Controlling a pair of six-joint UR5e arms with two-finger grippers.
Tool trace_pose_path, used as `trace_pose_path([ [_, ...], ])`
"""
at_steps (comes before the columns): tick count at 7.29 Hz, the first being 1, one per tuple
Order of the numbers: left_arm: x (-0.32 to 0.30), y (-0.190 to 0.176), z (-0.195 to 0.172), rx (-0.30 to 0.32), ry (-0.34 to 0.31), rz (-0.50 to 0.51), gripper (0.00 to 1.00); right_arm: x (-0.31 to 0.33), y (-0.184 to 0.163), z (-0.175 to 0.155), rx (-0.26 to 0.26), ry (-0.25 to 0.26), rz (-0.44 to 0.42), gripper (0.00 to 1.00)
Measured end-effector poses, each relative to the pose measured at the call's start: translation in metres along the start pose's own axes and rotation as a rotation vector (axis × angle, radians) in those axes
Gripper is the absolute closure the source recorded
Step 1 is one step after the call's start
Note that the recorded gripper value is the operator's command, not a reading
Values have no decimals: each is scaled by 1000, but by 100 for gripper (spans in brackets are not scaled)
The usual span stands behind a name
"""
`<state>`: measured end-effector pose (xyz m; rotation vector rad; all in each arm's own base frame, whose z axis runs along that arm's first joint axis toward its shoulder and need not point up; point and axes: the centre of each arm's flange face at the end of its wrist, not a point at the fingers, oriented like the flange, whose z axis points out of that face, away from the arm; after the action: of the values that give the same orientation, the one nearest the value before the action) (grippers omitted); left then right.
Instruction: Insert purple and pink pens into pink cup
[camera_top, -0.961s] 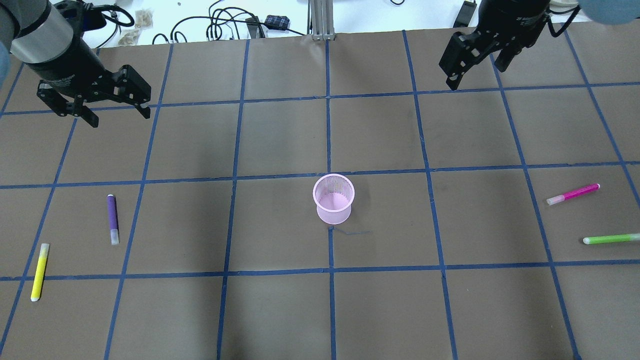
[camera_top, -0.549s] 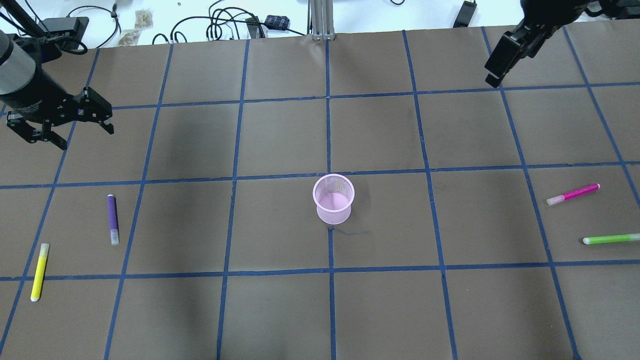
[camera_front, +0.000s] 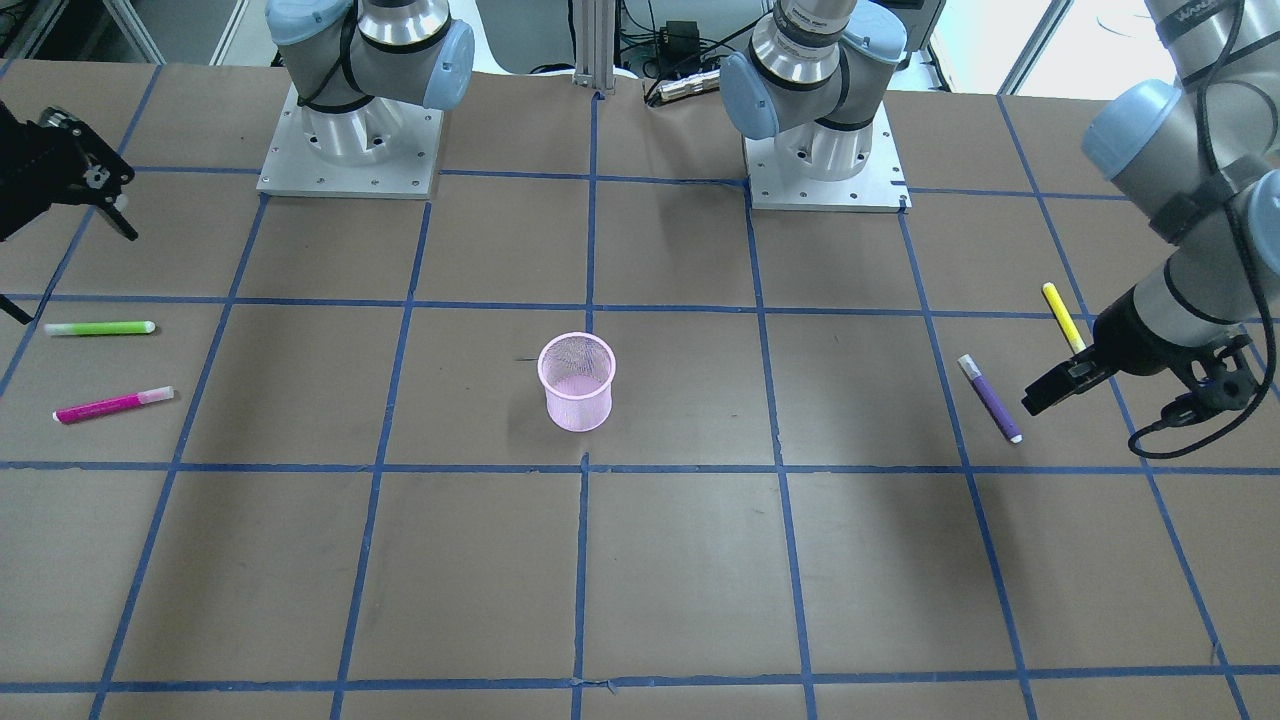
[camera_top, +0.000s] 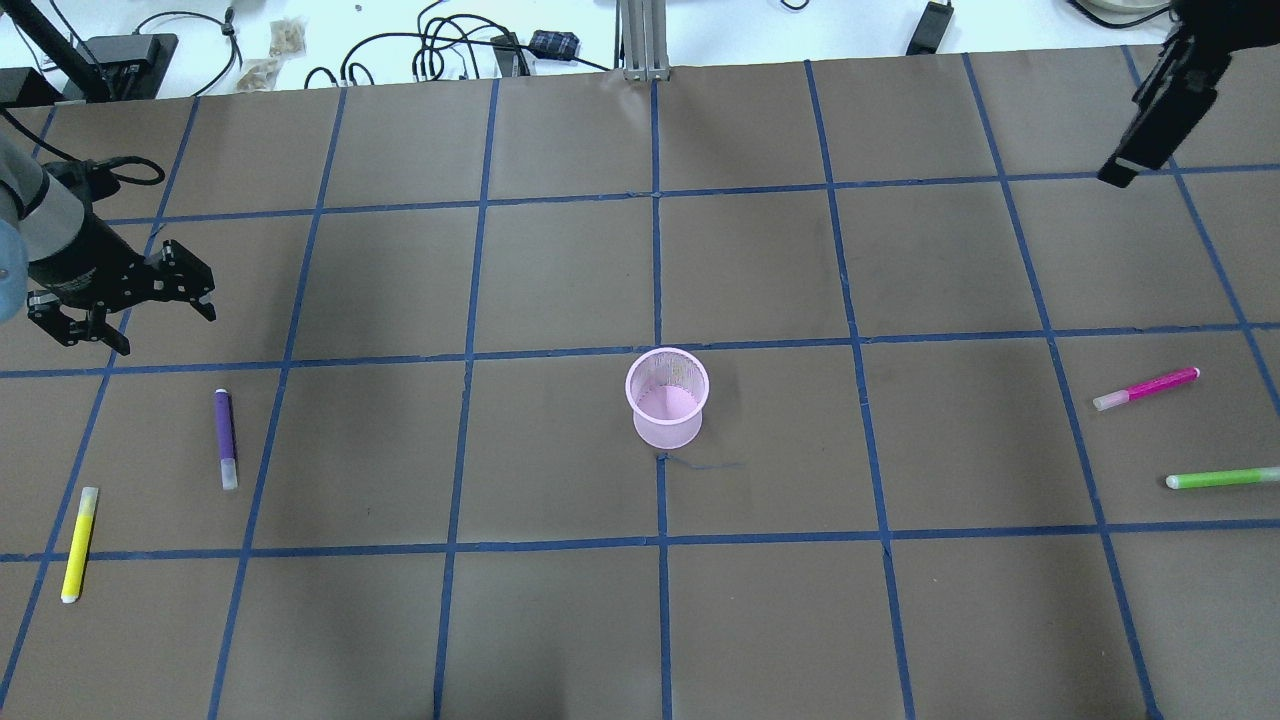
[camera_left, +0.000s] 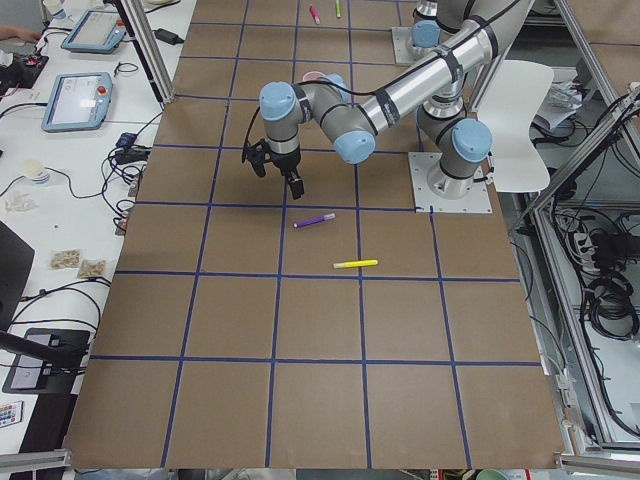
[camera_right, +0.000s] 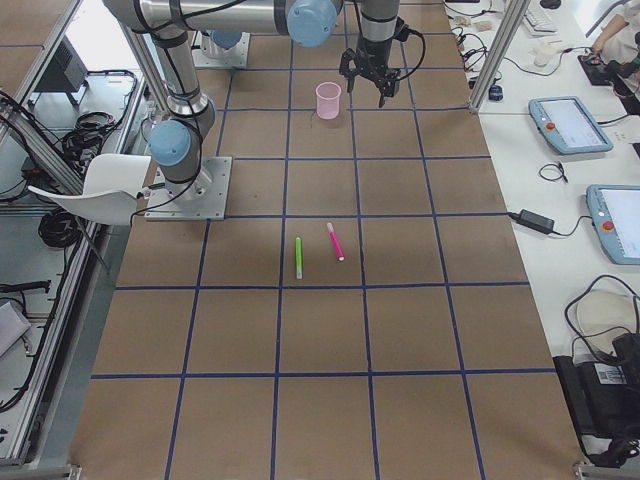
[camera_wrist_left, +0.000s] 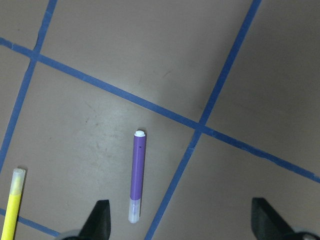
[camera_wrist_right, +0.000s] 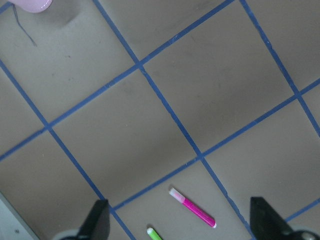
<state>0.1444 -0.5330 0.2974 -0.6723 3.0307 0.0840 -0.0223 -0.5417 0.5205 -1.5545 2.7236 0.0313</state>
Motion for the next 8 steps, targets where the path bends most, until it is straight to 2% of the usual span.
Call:
trace_pose_path([
  [2, -13, -5, 44, -42, -8, -22, 0, 30, 55, 21, -27, -34, -174, 0],
  [4, -27, -13, 80, -85, -3, -49, 0, 60, 99, 59, -21, -83, -370, 0],
  [5, -28, -16, 93, -89, -3, -53, 0, 75, 126, 82, 1, -109, -443, 0],
  [6, -29, -18, 103, -98, -2, -52, 0, 92, 157, 106, 42, -120, -514, 7],
  [8, -28, -21, 119, -119, 0, -49, 10, 123, 197, 164, 164, -145, -681, 6],
])
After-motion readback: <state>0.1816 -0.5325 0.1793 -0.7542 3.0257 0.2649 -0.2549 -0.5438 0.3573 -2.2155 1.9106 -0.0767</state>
